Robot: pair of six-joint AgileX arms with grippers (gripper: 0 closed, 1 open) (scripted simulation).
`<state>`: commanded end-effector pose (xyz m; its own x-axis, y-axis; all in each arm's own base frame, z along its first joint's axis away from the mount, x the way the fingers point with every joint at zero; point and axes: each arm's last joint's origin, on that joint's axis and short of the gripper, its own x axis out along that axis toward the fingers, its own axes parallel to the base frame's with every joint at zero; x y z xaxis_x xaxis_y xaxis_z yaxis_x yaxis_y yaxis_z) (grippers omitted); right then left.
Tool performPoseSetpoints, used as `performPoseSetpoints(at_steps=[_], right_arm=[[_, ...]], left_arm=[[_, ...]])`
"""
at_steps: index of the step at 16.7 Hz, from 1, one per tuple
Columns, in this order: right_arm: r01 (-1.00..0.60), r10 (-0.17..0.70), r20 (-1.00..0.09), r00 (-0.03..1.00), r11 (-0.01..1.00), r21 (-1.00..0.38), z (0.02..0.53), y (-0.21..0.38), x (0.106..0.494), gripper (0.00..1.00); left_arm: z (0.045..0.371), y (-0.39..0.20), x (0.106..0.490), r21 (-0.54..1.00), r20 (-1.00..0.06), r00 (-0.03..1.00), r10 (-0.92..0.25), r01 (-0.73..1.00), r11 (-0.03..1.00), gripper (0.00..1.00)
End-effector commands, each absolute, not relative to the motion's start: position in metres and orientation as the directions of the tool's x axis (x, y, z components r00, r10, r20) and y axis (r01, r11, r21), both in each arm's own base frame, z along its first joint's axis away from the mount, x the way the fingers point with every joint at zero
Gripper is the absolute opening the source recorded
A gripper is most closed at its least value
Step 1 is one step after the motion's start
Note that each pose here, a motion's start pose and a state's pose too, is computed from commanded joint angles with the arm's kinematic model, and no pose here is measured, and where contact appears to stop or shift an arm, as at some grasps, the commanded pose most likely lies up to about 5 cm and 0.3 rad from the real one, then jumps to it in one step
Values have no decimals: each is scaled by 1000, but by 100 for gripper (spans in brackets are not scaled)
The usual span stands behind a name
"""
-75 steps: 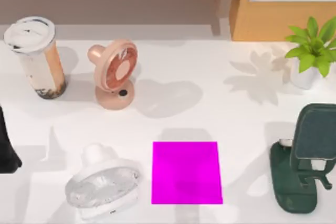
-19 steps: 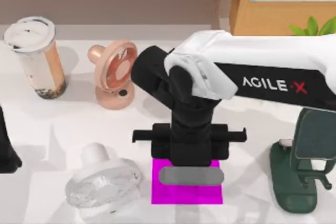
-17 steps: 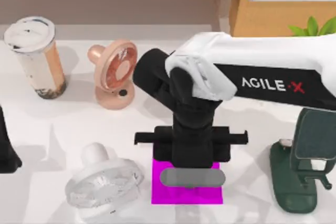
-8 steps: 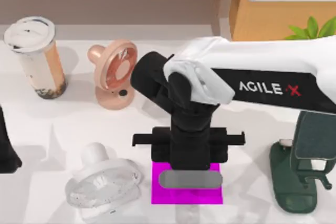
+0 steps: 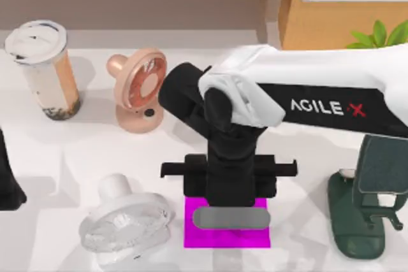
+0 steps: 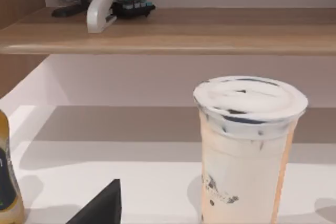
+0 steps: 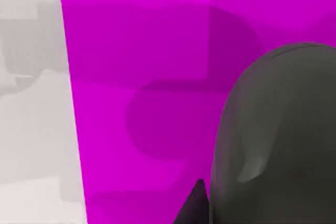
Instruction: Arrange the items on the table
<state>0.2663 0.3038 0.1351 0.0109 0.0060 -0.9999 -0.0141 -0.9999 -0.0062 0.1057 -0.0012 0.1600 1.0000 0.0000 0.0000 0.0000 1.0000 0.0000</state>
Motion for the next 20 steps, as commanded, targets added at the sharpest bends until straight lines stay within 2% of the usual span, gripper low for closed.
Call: performPoseSetpoints(at_steps=[8,18,20], right_arm=[[-14,6,-1000,11,-1000,-6,135,304,266,98],[-16,6,-1000,11,-1000,-6,135,303,267,100],[-73,28,-999,37,-997,-30,148,298,276,100]], left_arm=[[160,-1,106,0,0,1000,0,0,1000,100],[160,-1,106,0,0,1000,0,0,1000,100],[160,-1,106,0,0,1000,0,0,1000,100]])
